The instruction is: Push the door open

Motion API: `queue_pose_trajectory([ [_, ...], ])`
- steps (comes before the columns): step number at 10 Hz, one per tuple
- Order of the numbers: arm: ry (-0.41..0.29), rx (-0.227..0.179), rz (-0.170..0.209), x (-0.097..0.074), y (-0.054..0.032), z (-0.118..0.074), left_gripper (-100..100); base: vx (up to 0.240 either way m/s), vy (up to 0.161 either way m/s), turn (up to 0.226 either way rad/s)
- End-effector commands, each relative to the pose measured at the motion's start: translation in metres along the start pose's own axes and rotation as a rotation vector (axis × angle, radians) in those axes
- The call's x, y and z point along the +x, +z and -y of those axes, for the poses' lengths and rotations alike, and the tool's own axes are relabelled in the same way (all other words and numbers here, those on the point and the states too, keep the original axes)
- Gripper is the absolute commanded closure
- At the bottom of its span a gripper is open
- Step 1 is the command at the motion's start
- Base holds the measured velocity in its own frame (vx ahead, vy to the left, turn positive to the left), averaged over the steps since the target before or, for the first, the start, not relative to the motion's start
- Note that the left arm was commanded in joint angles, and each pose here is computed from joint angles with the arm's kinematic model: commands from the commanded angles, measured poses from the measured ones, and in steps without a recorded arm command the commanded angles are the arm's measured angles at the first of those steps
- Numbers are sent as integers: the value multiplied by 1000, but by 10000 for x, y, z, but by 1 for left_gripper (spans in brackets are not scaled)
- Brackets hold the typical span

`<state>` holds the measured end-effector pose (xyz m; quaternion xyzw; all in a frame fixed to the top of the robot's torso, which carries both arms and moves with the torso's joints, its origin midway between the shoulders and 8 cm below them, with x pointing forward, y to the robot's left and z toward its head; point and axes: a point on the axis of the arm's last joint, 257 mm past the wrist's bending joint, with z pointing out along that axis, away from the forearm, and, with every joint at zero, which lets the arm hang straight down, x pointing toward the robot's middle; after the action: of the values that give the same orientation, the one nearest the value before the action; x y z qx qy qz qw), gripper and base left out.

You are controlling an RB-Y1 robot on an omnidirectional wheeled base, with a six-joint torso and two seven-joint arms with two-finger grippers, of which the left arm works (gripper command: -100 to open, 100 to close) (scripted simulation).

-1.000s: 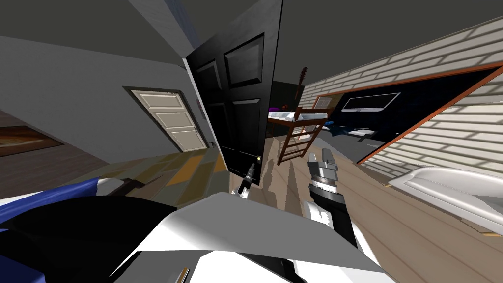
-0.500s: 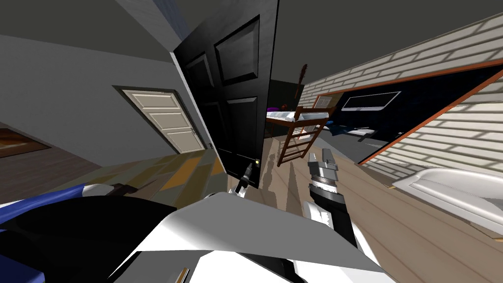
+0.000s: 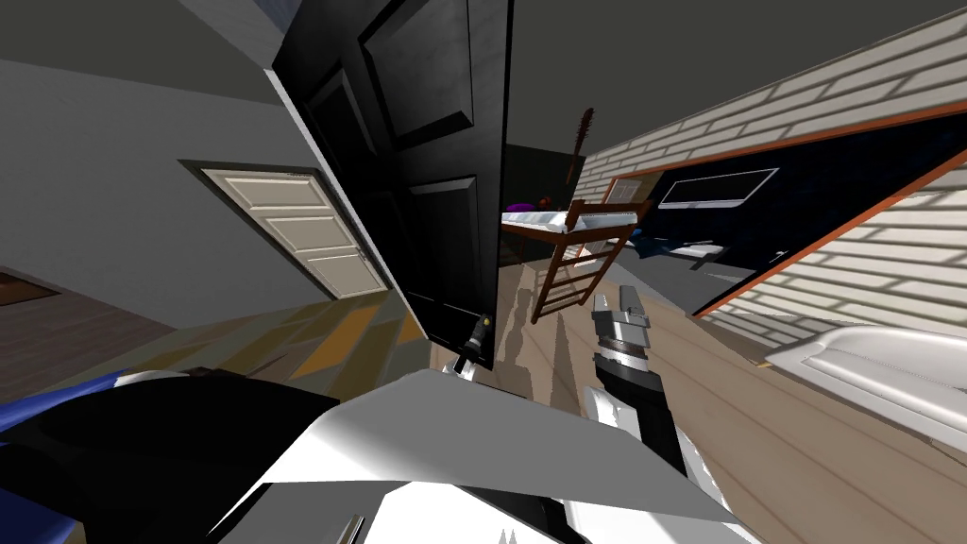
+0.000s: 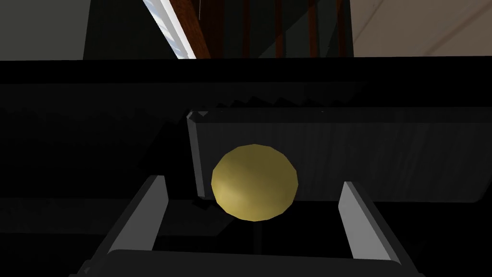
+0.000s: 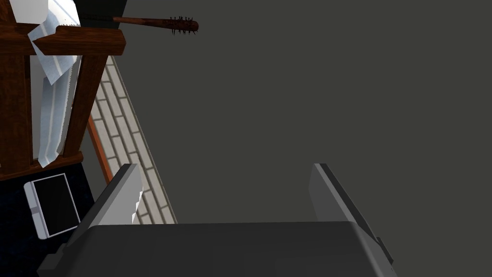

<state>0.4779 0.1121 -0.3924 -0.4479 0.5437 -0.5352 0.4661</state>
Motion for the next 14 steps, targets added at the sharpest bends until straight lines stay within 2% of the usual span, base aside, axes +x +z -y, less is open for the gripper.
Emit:
queue_pose_trajectory([
  [1, 1, 2, -1, -4, 7, 8, 100, -18, -1, -16],
  [6, 1, 2, -1, -4, 7, 8, 100, -15, 5, -3],
  [7, 19, -7, 26, -212, -2, -30, 100, 105, -54, 38],
  [10, 28, -9, 62, -427, 7, -33, 100, 155, -106, 60],
  [12, 28, -9, 62, -427, 7, -33, 100, 101, -55, 9],
  [13, 26, -9, 93, -567, 16, -28, 100, 140, -93, 74],
  [14, 40, -11, 70, -501, -9, -29, -100, -53, -61, 122],
])
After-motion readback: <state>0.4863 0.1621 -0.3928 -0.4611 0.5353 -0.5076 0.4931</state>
